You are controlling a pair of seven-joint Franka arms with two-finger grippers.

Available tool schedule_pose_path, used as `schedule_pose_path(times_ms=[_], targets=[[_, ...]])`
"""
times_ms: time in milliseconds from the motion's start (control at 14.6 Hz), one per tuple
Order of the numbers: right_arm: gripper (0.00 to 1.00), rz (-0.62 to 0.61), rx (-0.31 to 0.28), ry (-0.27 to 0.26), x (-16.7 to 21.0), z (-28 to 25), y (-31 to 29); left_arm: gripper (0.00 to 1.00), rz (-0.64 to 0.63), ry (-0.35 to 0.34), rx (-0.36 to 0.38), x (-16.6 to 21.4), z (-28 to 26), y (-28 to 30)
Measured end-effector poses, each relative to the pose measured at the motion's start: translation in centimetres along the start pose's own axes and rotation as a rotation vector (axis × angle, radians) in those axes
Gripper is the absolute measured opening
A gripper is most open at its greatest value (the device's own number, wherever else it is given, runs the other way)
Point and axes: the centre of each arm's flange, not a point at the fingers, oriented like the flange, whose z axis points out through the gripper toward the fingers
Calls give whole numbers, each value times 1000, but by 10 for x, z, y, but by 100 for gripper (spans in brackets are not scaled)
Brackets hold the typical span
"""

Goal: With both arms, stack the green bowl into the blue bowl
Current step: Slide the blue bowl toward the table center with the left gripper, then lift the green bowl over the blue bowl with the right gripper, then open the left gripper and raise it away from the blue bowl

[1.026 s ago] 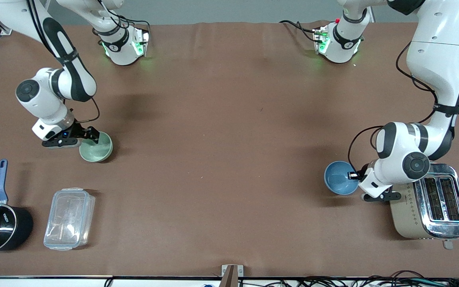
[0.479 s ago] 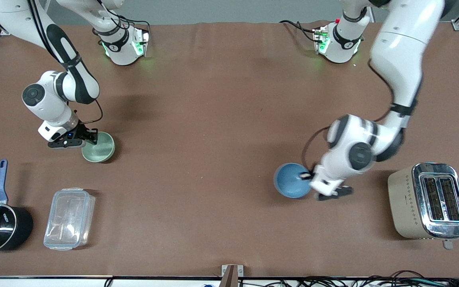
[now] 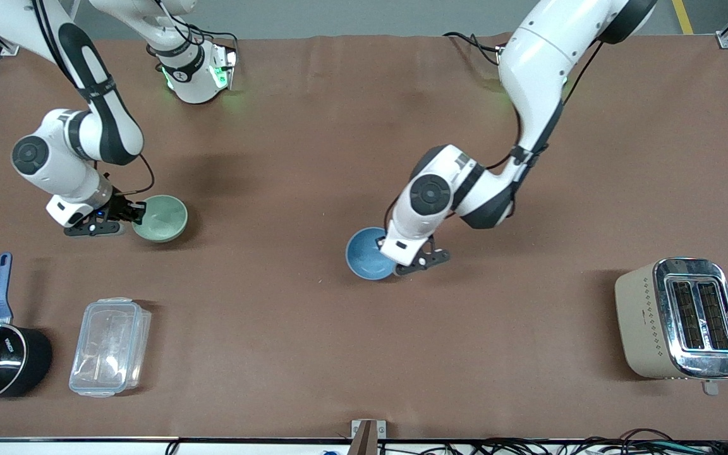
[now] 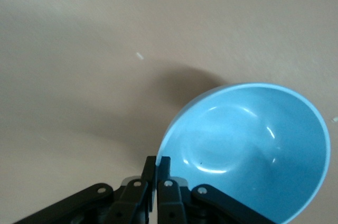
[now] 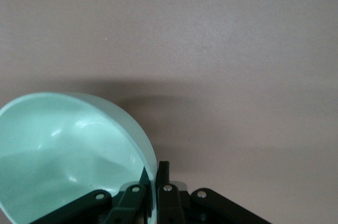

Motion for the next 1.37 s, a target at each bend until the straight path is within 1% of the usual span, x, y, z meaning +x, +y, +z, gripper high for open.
schedule_pose_path(times_ms=[205, 342, 410, 479, 547, 615, 684, 752, 821, 957, 1094, 1162, 1231, 1368], targets=[[5, 48, 32, -82, 19, -54, -22, 4, 0, -13, 9, -31, 21, 18], [5, 97, 85, -118, 36, -92, -68, 4, 4, -18, 12, -44, 31, 25], [5, 126, 103, -121, 44, -108, -99, 4, -4, -15, 6, -47, 30, 28], [5, 156, 106, -113, 49, -120, -134, 8, -11, -15, 5, -50, 31, 29], [5, 186, 107, -106, 51, -127, -169, 8, -11, -15, 4, -52, 33, 30], [5, 217, 110, -104, 51, -129, -201, 13, -12, -11, -4, -51, 32, 31], [5, 249, 114, -101, 51, -127, -227, 22, -17, -1, -16, -46, 26, 33], [5, 280, 119, -99, 51, -122, -250, 33, -25, 18, -32, -34, 14, 35], [5, 310, 128, -97, 52, -115, -271, 42, -25, 46, -38, -19, -4, 33], [5, 356, 155, -94, 52, -98, -310, 60, 15, 120, 2, 24, -57, 15], [5, 411, 194, -89, 53, -78, -346, 78, 55, 190, 49, 65, -127, -17], [5, 441, 214, -94, 54, -69, -364, 89, 60, 211, 60, 78, -163, -34], [5, 467, 230, -104, 57, -62, -382, 98, 55, 227, 70, 85, -197, -50], [5, 503, 251, -127, 64, -52, -408, 100, 83, 244, 110, 95, -260, -89]])
